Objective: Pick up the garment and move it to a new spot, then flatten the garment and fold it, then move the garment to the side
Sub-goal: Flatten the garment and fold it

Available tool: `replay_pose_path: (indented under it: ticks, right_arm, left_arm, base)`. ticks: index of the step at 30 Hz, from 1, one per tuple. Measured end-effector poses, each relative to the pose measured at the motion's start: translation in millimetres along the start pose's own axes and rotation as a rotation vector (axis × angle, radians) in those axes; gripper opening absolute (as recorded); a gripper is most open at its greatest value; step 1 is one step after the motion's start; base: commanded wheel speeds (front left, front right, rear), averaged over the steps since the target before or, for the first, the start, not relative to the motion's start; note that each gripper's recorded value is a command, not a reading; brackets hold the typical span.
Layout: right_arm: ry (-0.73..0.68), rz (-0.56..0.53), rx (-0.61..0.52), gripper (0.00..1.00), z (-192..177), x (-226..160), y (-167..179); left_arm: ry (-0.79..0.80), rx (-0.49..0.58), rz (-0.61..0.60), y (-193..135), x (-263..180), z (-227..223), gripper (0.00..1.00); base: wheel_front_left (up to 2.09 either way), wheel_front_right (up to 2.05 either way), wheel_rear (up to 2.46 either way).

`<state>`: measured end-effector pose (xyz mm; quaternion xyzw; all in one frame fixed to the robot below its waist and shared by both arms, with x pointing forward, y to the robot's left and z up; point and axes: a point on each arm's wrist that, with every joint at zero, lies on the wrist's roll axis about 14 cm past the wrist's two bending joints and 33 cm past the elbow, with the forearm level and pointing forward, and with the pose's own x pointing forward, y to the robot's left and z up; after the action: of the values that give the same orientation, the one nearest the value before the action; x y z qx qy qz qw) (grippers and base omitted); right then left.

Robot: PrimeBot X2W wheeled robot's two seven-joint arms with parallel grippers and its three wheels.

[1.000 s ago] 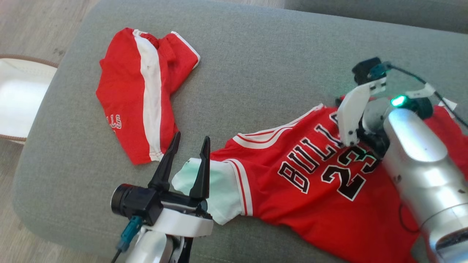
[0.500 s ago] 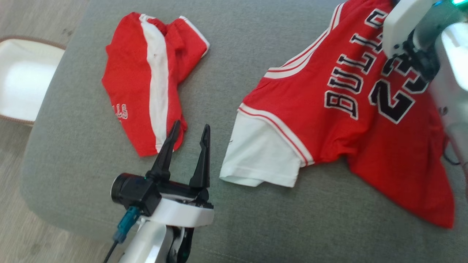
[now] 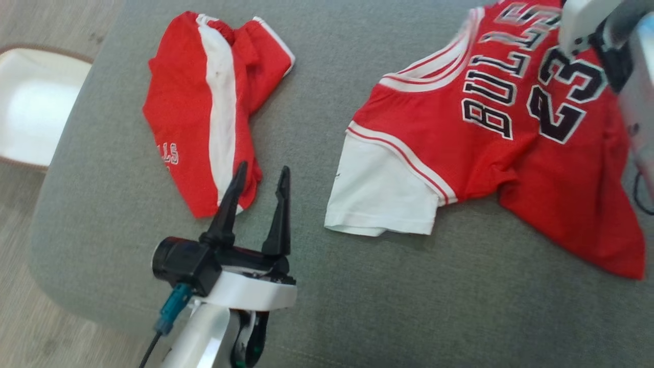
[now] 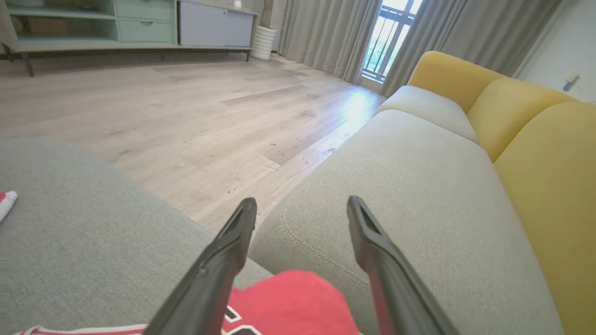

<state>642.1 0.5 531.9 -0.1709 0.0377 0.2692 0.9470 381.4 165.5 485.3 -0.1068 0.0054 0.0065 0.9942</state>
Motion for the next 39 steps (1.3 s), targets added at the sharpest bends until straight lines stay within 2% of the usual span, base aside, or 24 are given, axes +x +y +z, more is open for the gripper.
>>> replay_pose_path:
  ticks: [3, 9, 16, 23, 29, 34, 39]
  right_arm:
    - [-0.067, -0.032, 0.042, 1.00, 10.6, -17.2, -5.6]
    - [-0.100, -0.108, 0.154, 1.00, 1.5, -59.1, -17.8]
    - [-0.191, -0.255, 0.295, 1.00, -12.5, -130.5, -37.5]
    - [-0.130, -0.386, 0.400, 1.00, -79.2, -220.6, -9.4]
    - [-0.096, -0.460, 0.463, 1.00, -107.9, -273.2, 4.3]
    - [-0.050, -0.468, 0.535, 1.00, -127.2, -297.0, 25.8]
    - [-0.073, -0.487, 0.555, 1.00, -123.8, -299.9, 20.4]
  left_arm:
    - [-0.031, 0.005, -0.015, -4.0, 1.4, 9.4, 1.00]
    - [-0.058, 0.009, -0.053, -15.5, 3.4, 15.3, 1.00]
    - [-0.072, -0.013, -0.126, -39.9, 2.7, 18.2, 1.00]
    - [-0.073, -0.051, -0.173, -57.1, 3.2, 18.5, 1.00]
    - [-0.051, -0.056, -0.201, -64.4, 3.1, 11.8, 1.00]
    - [0.000, -0.041, -0.206, -63.1, -1.1, -5.4, 1.00]
    - [0.044, -0.032, -0.200, -59.6, -2.4, -19.6, 1.00]
  base:
    - [0.00, 0.00, 0.00]
    - [0.00, 0.00, 0.00]
    - [0.00, 0.00, 0.00]
    - [0.00, 0.00, 0.00]
    - [0.00, 0.00, 0.00]
    - [0.00, 0.00, 0.00]
    - [0.00, 0.00, 0.00]
